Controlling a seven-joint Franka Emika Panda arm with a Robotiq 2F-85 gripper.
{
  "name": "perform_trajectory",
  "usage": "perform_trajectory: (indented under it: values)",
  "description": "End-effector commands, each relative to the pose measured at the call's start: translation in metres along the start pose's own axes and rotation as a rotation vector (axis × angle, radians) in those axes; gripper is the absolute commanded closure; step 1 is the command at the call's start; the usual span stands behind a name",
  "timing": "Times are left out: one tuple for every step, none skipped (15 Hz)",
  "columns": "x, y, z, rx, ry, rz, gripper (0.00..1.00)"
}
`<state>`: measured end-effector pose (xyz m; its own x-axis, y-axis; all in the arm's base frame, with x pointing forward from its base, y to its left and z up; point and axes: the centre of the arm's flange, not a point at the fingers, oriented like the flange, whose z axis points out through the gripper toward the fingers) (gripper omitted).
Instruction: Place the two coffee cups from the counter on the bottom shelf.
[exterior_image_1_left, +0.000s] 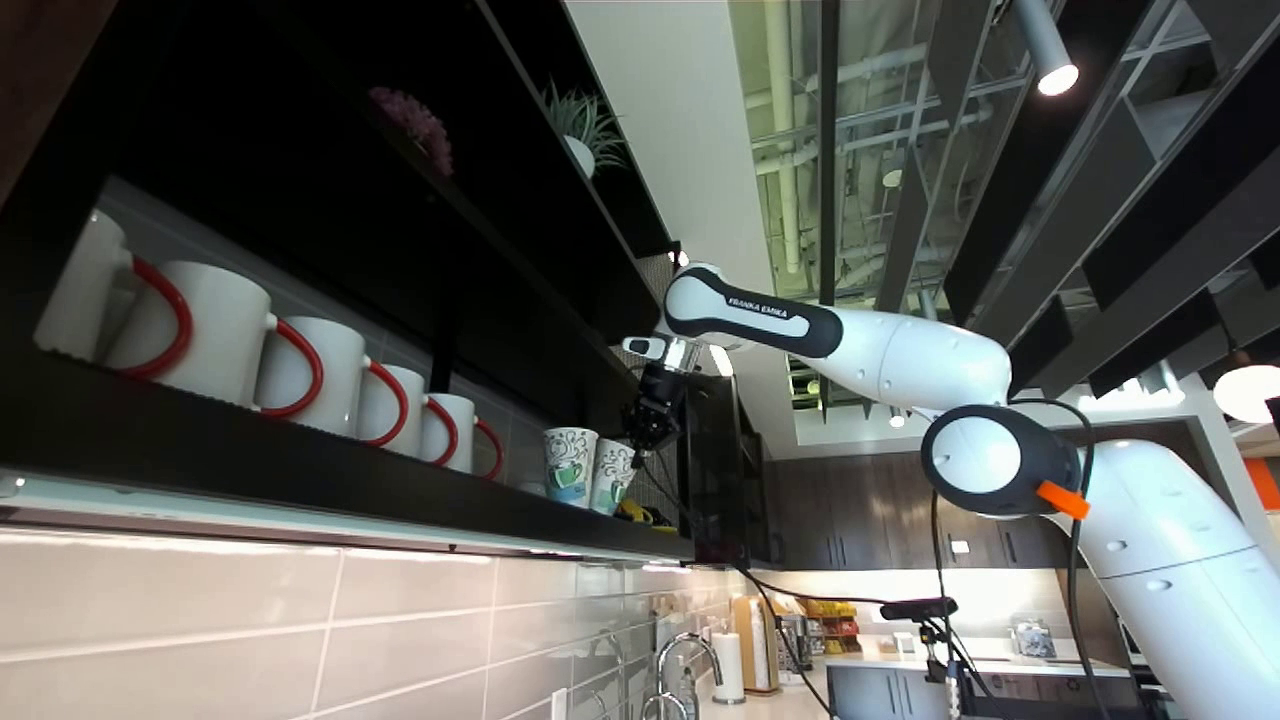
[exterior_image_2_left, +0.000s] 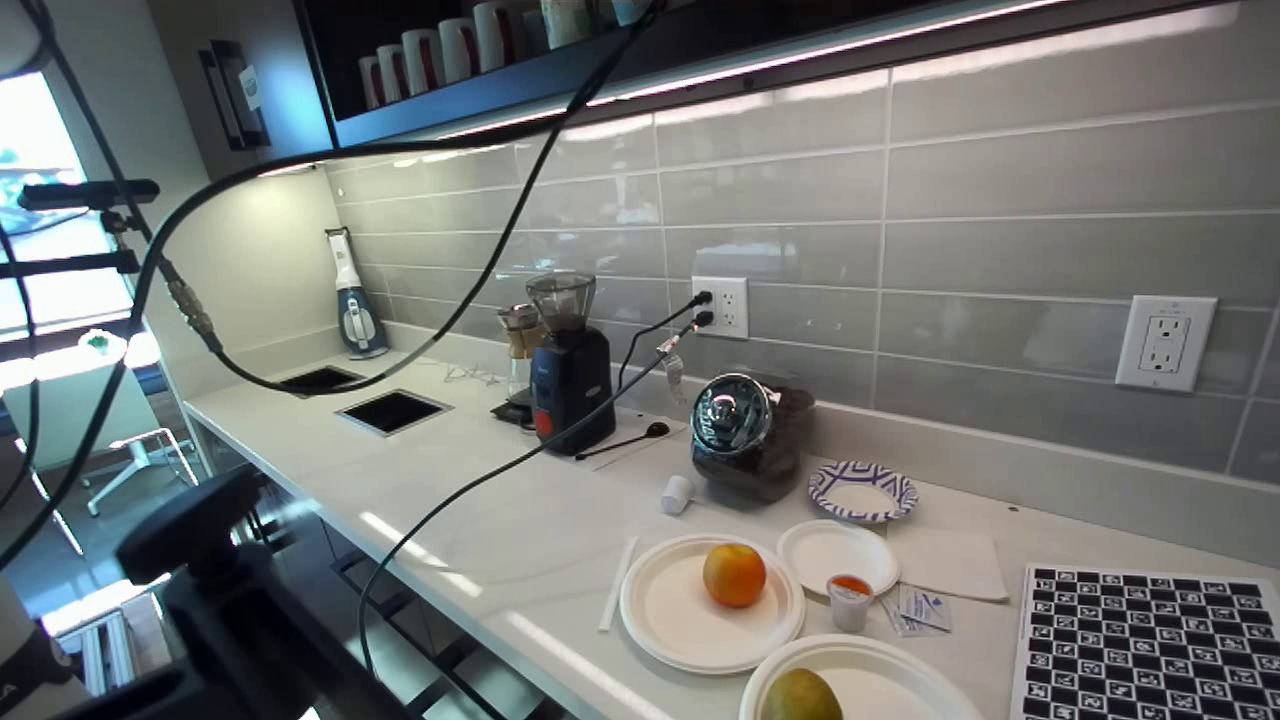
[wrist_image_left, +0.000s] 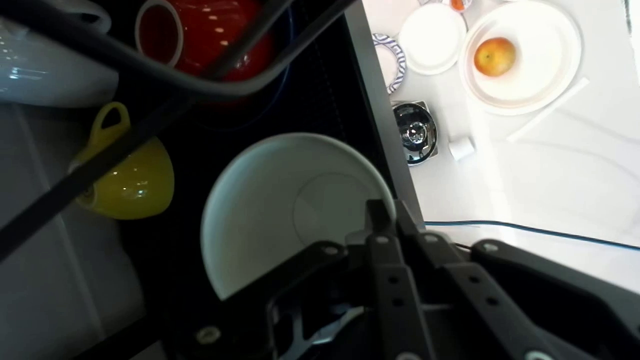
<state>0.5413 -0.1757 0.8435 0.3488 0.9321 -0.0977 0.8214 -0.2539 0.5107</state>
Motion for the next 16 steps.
perform_trajectory:
  values:
    - [0.002, 0.031, -0.008, -0.028, 0.020, -0.023, 0.99]
    - [0.003, 0.031, -0.008, -0.028, 0.022, -0.025, 0.99]
    - [0.004, 0.032, -0.007, -0.027, 0.023, -0.026, 0.99]
    - [0.005, 0.032, -0.006, -0.030, 0.021, -0.027, 0.84]
    - [0.006, 0.033, -0.006, -0.031, 0.019, -0.024, 0.70]
    - [0.006, 0.033, -0.006, -0.038, 0.014, -0.022, 0.65]
    - [0.006, 0.034, -0.005, -0.046, 0.013, -0.021, 0.57]
    - [0.007, 0.034, -0.006, -0.054, 0.014, -0.018, 0.52]
    - [0.007, 0.035, -0.007, -0.062, 0.016, -0.016, 0.45]
    - [0.007, 0.036, -0.008, -0.070, 0.016, -0.013, 0.38]
    - [0.007, 0.036, -0.010, -0.079, 0.019, -0.008, 0.31]
    - [0.008, 0.037, -0.013, -0.089, 0.024, -0.003, 0.23]
    - [0.009, 0.037, -0.016, -0.099, 0.030, 0.001, 0.17]
    - [0.009, 0.037, -0.019, -0.112, 0.034, 0.007, 0.09]
    - [0.009, 0.037, -0.022, -0.127, 0.042, 0.014, 0.03]
    - [0.009, 0.037, -0.026, -0.143, 0.049, 0.024, 0.01]
